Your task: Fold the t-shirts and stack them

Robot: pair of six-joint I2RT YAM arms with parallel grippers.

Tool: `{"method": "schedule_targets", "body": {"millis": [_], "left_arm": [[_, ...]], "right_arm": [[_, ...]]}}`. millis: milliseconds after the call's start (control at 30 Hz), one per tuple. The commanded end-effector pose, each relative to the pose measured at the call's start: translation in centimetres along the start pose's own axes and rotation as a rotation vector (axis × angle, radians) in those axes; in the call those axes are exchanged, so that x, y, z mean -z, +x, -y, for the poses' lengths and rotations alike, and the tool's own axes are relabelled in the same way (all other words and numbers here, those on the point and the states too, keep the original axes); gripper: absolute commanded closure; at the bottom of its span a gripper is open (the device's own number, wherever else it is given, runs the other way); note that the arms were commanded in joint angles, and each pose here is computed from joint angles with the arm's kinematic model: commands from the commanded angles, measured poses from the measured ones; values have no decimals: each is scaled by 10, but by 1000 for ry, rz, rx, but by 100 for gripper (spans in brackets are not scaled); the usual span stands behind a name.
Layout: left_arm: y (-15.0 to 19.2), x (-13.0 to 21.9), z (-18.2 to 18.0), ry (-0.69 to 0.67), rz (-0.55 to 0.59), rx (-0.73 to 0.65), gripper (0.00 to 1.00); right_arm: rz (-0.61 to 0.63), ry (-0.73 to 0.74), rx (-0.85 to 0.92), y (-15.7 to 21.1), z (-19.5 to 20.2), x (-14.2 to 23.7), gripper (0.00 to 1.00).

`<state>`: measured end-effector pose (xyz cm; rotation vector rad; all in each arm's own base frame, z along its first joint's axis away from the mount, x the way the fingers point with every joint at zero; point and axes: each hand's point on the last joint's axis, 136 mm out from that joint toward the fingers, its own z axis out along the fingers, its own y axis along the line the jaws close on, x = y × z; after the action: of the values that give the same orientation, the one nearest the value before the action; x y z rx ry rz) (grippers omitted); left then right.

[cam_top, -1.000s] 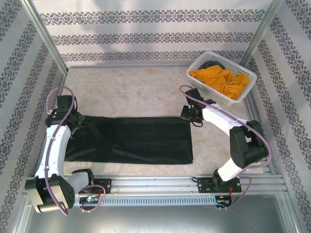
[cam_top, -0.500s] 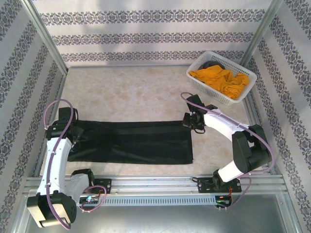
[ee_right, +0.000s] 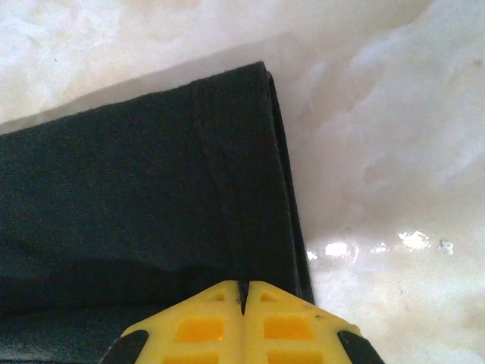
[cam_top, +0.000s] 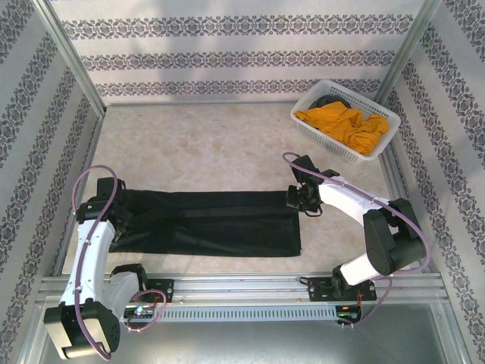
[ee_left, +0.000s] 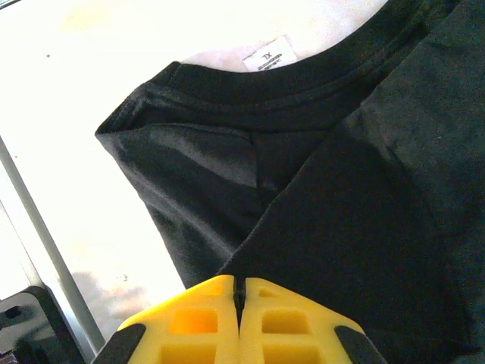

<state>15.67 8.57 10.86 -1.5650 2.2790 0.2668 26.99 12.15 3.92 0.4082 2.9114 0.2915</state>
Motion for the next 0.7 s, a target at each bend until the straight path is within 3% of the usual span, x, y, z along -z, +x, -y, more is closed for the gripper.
{"method": "schedule_targets", "body": {"millis": [0, 167, 300, 367, 533, 667], "left_arm": [[2, -4, -14, -64, 5, 20, 95], [2, -7, -12, -67, 3, 18, 87], [-3, -5, -7, -54, 11, 8, 62], [-8, -2, 0, -29, 19, -4, 58], [-24, 11, 33, 81, 31, -29, 57], [-21, 9, 98, 300, -46, -86, 63]], "right_arm": [[-53, 19, -18, 16, 6, 0, 88], [-25, -15, -31, 16, 2, 17, 80], [-15, -41, -49, 15, -3, 27, 79], [-9, -66, -54, 12, -9, 28, 79], [0, -133, -64, -3, -34, 22, 81], [5, -138, -75, -15, -46, 13, 89]]}}
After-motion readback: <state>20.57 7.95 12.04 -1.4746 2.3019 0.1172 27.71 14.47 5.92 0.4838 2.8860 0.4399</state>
